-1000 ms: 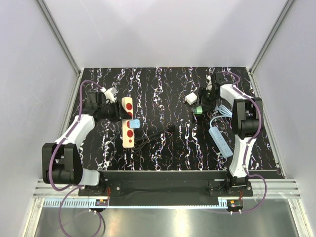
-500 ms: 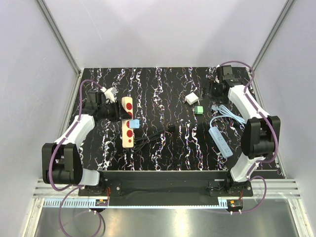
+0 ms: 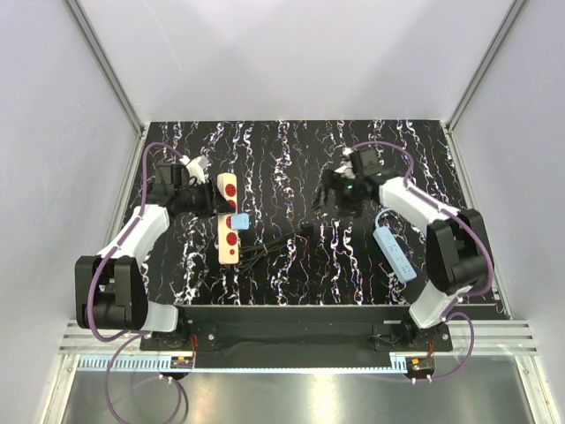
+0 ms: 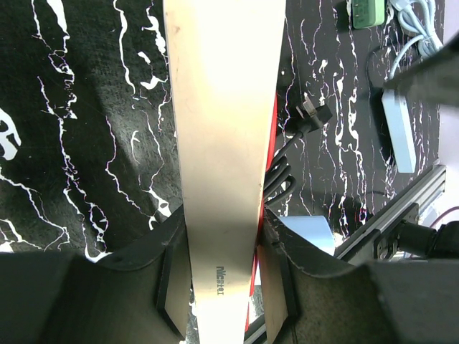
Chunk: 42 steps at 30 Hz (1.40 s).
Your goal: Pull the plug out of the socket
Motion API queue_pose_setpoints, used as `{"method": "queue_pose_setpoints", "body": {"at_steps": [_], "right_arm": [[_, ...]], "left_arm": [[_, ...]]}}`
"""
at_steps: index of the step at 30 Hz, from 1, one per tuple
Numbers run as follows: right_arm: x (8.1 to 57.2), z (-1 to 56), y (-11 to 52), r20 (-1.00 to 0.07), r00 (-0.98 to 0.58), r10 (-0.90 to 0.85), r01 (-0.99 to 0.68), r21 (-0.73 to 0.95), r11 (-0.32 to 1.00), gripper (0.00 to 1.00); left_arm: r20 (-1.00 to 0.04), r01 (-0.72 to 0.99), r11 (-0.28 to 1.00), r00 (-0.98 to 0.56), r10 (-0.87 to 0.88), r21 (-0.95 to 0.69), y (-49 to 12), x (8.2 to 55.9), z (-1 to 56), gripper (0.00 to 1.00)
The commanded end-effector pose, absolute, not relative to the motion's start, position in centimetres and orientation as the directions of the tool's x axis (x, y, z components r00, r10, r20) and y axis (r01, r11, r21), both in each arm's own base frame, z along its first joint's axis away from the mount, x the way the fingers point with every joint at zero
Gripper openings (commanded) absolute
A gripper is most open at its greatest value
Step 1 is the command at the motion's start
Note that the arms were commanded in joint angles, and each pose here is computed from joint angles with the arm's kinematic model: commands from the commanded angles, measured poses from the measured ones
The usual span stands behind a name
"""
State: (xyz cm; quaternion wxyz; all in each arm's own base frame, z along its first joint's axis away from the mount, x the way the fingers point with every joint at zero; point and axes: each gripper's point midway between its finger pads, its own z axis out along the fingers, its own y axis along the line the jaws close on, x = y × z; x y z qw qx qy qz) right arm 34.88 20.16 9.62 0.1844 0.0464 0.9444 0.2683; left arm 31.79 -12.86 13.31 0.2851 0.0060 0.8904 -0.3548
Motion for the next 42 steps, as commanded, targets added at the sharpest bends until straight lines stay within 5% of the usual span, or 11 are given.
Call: {"method": "queue_pose_setpoints", "body": {"at_steps": [1,12,15,18,31,40,42], "right_arm": [[33.9,17.2,26.2,-0.487,-0.858,0.163,-0.225,0.642,0.733,1.00],[28.8,20.5,37.2,-0.578,-0.811,0.090,-0.461,0.726,0.511,0.98],[28.0,20.0,39.9,-0.588,-0.807,0.063,-0.493,0.727,0.478,0.83],[27.2,19.0,42.3,-0.624,-0.781,0.011,-0.545,0.690,0.476,0.80],[28.4,15.2,45.7,-0.581,-0.813,0.046,-0.479,0.712,0.514,0.86],[30.1,14.9,47.5,-0.539,-0.837,0.091,-0.408,0.726,0.553,0.55],[30.1,14.8,47.7,-0.518,-0.849,0.105,-0.383,0.739,0.554,0.40]], "left_arm": [[-0.584,0.276,0.744,-0.791,-0.185,-0.609,-13.1,32.8,15.0,0.00],[-0.596,0.279,0.749,-0.781,-0.188,-0.601,-12.9,32.7,15.3,0.00],[-0.599,0.280,0.749,-0.778,-0.188,-0.600,-12.9,32.6,15.4,0.00],[-0.596,0.286,0.744,-0.782,-0.184,-0.604,-13.1,32.5,15.3,0.00],[-0.587,0.289,0.737,-0.790,-0.177,-0.611,-13.5,32.5,15.0,0.00],[-0.580,0.284,0.735,-0.794,-0.179,-0.616,-13.5,32.7,14.9,0.00],[-0.581,0.286,0.734,-0.794,-0.179,-0.617,-13.6,32.6,14.9,0.00]]}}
